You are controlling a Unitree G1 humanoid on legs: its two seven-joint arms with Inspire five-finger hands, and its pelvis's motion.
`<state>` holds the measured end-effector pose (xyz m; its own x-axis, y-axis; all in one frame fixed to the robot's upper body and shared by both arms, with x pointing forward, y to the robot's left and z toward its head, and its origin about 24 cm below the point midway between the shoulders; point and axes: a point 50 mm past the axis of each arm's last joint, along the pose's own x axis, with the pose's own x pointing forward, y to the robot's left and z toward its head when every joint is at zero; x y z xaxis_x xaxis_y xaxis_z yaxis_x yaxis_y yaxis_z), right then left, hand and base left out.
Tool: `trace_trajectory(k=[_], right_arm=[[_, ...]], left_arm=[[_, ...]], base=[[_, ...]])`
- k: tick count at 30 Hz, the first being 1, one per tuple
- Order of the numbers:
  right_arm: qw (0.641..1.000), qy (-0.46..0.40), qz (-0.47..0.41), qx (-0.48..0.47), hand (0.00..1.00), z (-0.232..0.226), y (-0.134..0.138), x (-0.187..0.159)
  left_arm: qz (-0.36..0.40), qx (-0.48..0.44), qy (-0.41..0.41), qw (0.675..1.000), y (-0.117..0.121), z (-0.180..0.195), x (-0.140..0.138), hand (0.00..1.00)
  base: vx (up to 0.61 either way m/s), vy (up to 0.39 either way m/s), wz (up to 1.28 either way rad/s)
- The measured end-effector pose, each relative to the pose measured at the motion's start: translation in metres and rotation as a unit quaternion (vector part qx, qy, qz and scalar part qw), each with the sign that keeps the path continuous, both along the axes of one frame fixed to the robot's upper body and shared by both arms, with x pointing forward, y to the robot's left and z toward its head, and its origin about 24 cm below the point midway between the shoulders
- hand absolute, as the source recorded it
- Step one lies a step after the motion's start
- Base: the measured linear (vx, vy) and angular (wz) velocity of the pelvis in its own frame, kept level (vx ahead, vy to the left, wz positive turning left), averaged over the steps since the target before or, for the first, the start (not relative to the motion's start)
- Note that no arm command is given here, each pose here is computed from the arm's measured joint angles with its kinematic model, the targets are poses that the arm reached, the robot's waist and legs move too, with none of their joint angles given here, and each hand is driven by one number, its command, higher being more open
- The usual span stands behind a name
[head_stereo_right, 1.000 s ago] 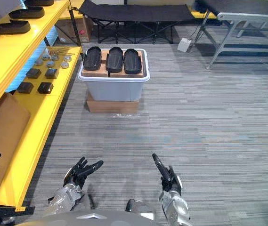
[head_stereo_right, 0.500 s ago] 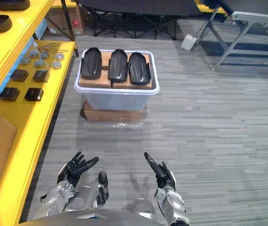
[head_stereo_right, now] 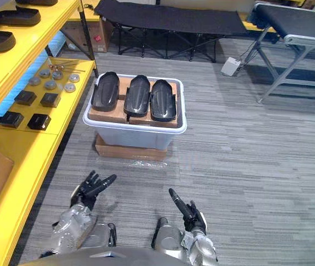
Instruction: Walk over and take three plastic housings, then place them on the shelf
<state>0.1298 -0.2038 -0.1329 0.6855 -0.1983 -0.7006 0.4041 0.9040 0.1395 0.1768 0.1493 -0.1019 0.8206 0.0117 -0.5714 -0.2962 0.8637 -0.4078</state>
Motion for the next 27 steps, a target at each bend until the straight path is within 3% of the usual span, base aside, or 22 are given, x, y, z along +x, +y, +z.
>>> trace_trajectory(k=[4, 9, 14, 17, 22, 27], right_arm=[[1.0, -0.013, -0.017, 0.002, 1.0, 0.004, -0.003, 0.0], [0.998, -0.067, -0.013, -0.006, 1.0, 0.02, -0.009, 0.015], [0.994, -0.089, -0.037, -0.045, 1.0, 0.03, -0.029, 0.02], [0.993, -0.1, -0.02, -0.064, 1.0, 0.033, -0.014, 0.028], [0.968, -0.21, -0.025, -0.134, 1.0, 0.075, -0.012, 0.055], [0.949, -0.26, -0.058, -0.165, 1.0, 0.096, -0.024, 0.049]], left_arm=[[0.045, -0.063, 0.02, 0.997, -0.01, -0.005, -0.015, 1.0], [0.076, -0.047, 0.021, 0.996, 0.009, -0.006, -0.026, 1.0], [0.05, -0.048, 0.03, 0.997, 0.005, -0.011, -0.033, 1.0], [0.049, -0.021, 0.017, 0.998, 0.021, -0.008, -0.026, 1.0], [0.013, 0.036, 0.024, 0.999, 0.03, -0.008, -0.033, 1.0], [-0.028, 0.072, 0.006, 0.997, 0.037, -0.001, -0.026, 1.0]], base=[[0.25, -0.131, 0.16], [0.3, -0.065, -0.03], [0.26, 0.125, 0.36], [0.18, 0.102, 0.03], [0.1, 0.106, -0.03], [0.09, 0.017, 0.04]])
